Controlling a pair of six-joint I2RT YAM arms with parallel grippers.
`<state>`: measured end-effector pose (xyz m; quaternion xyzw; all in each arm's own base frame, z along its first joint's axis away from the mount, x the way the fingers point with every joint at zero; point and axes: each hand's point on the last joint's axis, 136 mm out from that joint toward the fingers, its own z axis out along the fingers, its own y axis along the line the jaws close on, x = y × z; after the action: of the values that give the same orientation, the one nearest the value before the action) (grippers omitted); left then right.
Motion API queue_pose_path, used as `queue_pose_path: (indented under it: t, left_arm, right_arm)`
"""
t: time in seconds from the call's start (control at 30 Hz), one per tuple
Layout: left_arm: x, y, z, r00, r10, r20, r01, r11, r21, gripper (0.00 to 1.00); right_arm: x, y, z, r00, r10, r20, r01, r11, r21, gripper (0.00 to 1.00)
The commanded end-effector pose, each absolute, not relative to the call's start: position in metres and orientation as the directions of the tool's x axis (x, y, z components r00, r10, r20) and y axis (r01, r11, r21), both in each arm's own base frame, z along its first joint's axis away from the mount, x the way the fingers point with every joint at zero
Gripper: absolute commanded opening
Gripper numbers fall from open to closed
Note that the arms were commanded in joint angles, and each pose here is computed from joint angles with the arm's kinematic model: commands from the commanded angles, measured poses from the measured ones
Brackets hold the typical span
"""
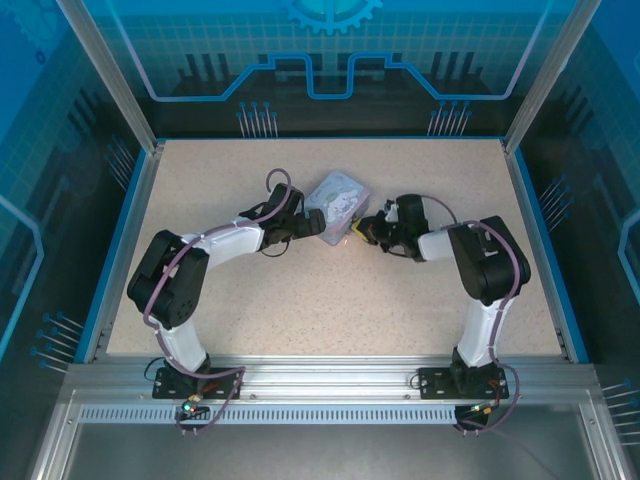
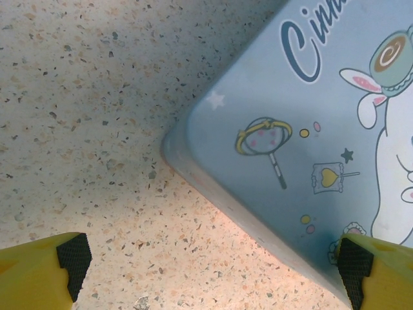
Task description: Unlock a padlock with a key
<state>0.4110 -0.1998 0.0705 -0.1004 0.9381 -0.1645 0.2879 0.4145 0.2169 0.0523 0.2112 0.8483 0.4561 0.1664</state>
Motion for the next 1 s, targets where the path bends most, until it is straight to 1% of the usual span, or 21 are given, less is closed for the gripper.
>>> queue_pose_path:
  t: [0.0,0.13,0.3,0.37,0.63,0.77,0.8,0.97]
  left_arm:
    - [0.372,-0.167,0.015,-0.9,-0.228,-0.37,-0.168,0.968,-0.187,0.98]
    - [0.373,-0.168,0.012,-0.903,-0.233,-0.362,-0.174,0.966,-0.189,0.98]
    - [0.374,-0.168,0.012,-0.901,-0.237,-0.363,-0.176,0.965,-0.193,0.98]
    - [0.374,-0.169,0.013,-0.902,-0.233,-0.364,-0.173,0.966,-0.19,0.98]
    - [0.377,-0.171,0.017,-0.901,-0.228,-0.368,-0.164,0.966,-0.197,0.99]
    - [0.384,-0.176,0.028,-0.897,-0.228,-0.378,-0.154,0.964,-0.216,0.99]
    - [0.386,-0.178,0.031,-0.895,-0.229,-0.382,-0.152,0.963,-0.222,0.99]
    - [0.399,-0.184,0.049,-0.885,-0.23,-0.404,-0.141,0.961,-0.238,0.99]
  right_arm:
    - [0.399,0.188,0.052,-0.891,0.427,-0.152,0.204,0.677,0.707,0.0]
    - [0.394,0.178,0.044,-0.904,0.398,-0.155,0.216,0.74,0.638,0.0]
    - [0.39,0.177,0.029,-0.917,0.379,-0.123,0.23,0.756,0.613,0.0]
    - [0.391,0.177,0.026,-0.912,0.391,-0.124,0.236,0.747,0.621,0.0]
    - [0.393,0.185,0.023,-0.887,0.453,-0.094,0.252,0.645,0.722,0.0]
    - [0.388,0.182,0.03,-0.879,0.468,-0.097,0.253,0.629,0.736,0.0]
    - [0.38,0.178,0.025,-0.878,0.471,-0.085,0.267,0.629,0.73,0.0]
    - [0.373,0.161,0.024,-0.861,0.502,-0.082,0.301,0.632,0.714,0.0]
